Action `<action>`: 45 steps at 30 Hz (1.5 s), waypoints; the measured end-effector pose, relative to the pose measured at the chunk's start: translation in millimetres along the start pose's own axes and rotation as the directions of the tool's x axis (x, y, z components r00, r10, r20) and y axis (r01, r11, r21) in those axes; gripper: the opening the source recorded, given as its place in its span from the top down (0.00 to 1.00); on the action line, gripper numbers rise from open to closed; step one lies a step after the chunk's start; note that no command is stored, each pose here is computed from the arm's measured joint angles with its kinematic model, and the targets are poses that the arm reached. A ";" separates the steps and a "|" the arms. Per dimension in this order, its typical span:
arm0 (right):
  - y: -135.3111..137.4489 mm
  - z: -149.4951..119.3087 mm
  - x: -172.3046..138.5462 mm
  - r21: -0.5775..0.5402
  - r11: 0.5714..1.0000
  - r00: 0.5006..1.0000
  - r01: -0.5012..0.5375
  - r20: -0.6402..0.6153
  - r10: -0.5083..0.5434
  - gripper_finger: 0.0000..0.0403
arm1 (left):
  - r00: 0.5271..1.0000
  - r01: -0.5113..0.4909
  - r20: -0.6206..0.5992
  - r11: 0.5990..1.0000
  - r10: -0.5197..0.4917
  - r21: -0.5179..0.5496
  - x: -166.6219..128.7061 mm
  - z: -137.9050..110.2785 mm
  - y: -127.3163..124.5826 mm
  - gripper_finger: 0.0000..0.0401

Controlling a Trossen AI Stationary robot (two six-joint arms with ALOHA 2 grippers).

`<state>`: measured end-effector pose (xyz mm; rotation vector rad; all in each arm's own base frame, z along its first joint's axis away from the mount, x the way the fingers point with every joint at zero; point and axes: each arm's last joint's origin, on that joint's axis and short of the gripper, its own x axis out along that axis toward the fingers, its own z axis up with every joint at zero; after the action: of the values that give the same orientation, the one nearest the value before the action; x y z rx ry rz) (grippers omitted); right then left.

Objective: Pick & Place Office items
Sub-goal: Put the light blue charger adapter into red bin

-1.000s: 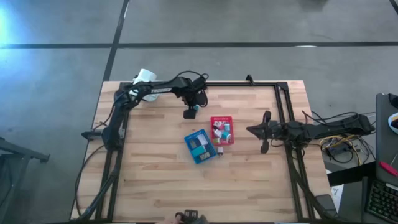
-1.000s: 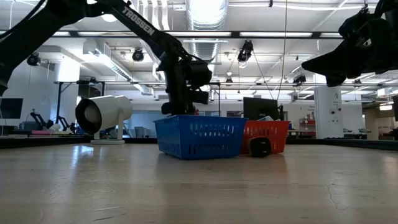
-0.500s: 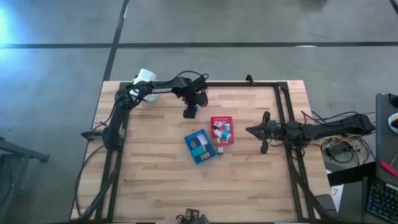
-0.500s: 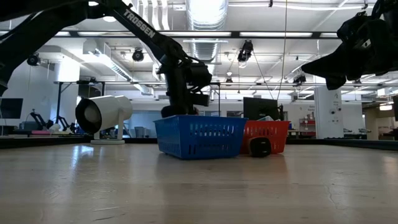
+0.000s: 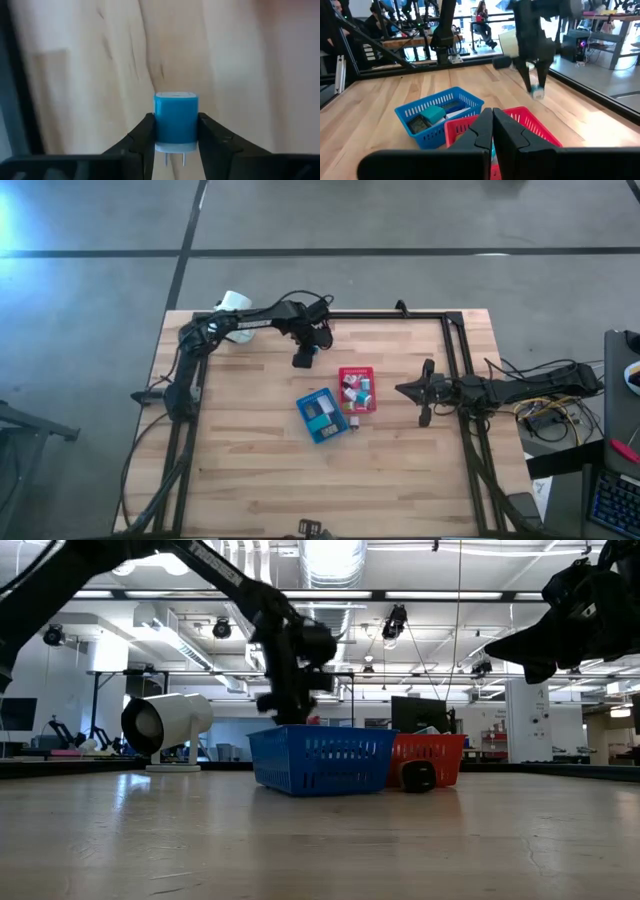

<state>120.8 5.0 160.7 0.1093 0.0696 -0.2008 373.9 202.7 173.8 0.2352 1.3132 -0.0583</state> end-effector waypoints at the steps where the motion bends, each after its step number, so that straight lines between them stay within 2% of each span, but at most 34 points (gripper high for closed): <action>1: 0.0 0.2 0.0 -0.001 1.000 1.000 0.000 0.002 0.000 0.98 | 1.000 -0.007 0.019 1.000 0.007 -0.010 -10.7 0.9 -0.7 0.72; 6: 0.1 0.2 0.0 -0.003 1.000 1.000 -0.001 0.002 0.001 0.98 | 0.983 0.022 0.180 0.999 -0.017 -0.026 -63.0 0.0 -15.4 0.72; 8: 0.1 0.2 0.0 -0.007 1.000 1.000 -0.001 0.002 0.001 0.98 | 0.955 0.027 0.297 0.999 -0.019 -0.024 -85.8 -4.5 -24.2 0.72; 11: 0.0 0.2 0.0 -0.007 1.000 1.000 0.000 0.002 0.000 0.98 | 0.887 0.034 0.461 0.999 -0.011 -0.042 -108.7 -21.1 -42.0 0.72; 14: 0.1 1.4 0.0 -0.018 1.000 1.000 0.001 0.014 -0.001 0.98 | 0.791 0.023 0.612 0.996 0.032 -0.082 -121.2 -44.5 -65.1 0.72; 19: 0.4 3.7 -0.1 -0.015 1.000 0.999 -0.001 0.037 0.002 0.98 | 0.578 0.023 0.807 0.985 0.125 -0.168 -126.8 -87.5 -111.5 0.72; 24: 0.7 6.4 -0.2 -0.015 1.000 0.998 -0.003 0.064 0.004 0.98 | 0.344 0.038 0.913 0.969 0.218 -0.246 -124.3 -125.7 -153.9 0.72; 28: 1.1 11.6 -0.7 -0.041 0.999 0.993 -0.004 0.116 0.009 0.98 | 0.255 0.069 0.927 0.952 0.273 -0.300 -109.9 -153.1 -179.2 0.72; 32: 1.7 19.9 -2.0 -0.068 0.998 0.980 0.001 0.199 0.013 0.98 | 0.216 0.056 0.919 0.936 0.329 -0.348 -102.4 -169.9 -193.3 0.72; 35: 1.9 25.0 -3.2 -0.070 0.998 0.968 0.003 0.249 0.015 0.98 | 0.165 0.051 0.925 0.934 0.342 -0.354 -109.6 -175.1 -195.6 0.72; 39: 1.9 24.7 -3.1 -0.074 0.997 0.969 0.003 0.247 0.015 0.98 | 0.211 0.048 0.921 0.938 0.327 -0.344 -106.5 -178.7 -197.8 0.72; 45: 1.9 24.7 -3.1 -0.078 0.997 0.969 0.005 0.247 0.015 0.98 | 0.218 0.032 0.920 0.939 0.326 -0.341 -105.8 -178.8 -197.9 0.72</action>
<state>119.6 4.7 185.6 0.0055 -0.1716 -0.2049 142.0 36.8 206.3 0.0228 -0.0497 0.1513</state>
